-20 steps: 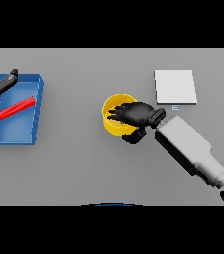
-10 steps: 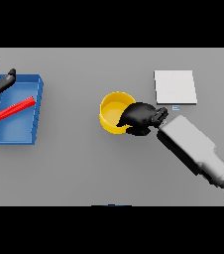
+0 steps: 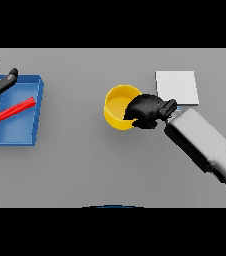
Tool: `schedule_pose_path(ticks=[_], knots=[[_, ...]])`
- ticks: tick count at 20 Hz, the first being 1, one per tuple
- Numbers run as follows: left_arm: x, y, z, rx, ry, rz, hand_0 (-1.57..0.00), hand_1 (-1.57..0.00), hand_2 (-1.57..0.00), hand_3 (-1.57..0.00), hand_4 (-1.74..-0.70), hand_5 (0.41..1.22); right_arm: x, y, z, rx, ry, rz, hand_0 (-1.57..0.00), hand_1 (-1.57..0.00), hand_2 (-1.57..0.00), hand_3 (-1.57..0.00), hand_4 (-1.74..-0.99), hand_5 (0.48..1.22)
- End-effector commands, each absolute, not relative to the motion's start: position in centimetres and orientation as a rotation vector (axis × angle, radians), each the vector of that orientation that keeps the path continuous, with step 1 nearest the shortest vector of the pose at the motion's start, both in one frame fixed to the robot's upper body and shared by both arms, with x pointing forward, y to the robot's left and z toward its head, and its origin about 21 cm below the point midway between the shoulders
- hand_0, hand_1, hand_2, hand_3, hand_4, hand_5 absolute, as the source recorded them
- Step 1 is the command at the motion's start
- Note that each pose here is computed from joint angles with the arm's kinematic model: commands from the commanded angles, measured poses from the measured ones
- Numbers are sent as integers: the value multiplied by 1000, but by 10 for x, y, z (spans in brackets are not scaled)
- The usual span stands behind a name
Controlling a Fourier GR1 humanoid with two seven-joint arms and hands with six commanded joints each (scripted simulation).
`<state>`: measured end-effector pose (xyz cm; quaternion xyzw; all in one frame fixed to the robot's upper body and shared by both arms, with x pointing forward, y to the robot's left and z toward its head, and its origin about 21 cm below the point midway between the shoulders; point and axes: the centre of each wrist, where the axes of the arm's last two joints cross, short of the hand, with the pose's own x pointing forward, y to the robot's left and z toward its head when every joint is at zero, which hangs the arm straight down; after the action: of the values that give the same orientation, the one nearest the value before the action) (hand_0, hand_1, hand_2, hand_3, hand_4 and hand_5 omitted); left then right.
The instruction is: Pick up the red beaker and tilt it to pour out 1 green nut into yellow bowl. Pick up the yellow bowl and place it on the metallic measuring scale.
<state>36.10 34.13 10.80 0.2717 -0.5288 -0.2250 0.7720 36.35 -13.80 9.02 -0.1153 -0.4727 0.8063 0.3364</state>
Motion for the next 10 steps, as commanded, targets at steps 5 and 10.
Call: schedule_pose_path(ticks=[5, 10], knots=[[363, 345, 105, 566, -1141, -466, 1, 1, 1, 1, -788, 702, 360, -147, 110, -422, -1222, 2063, -1563, -1562, -1447, -1199, -1738, 1219], [363, 340, 109, 552, -1148, -453, 1, 1, 1, 1, -806, 703, 358, -161, 125, -471, -1224, 2018, -1530, -1568, -1518, -1177, -1740, 1220]])
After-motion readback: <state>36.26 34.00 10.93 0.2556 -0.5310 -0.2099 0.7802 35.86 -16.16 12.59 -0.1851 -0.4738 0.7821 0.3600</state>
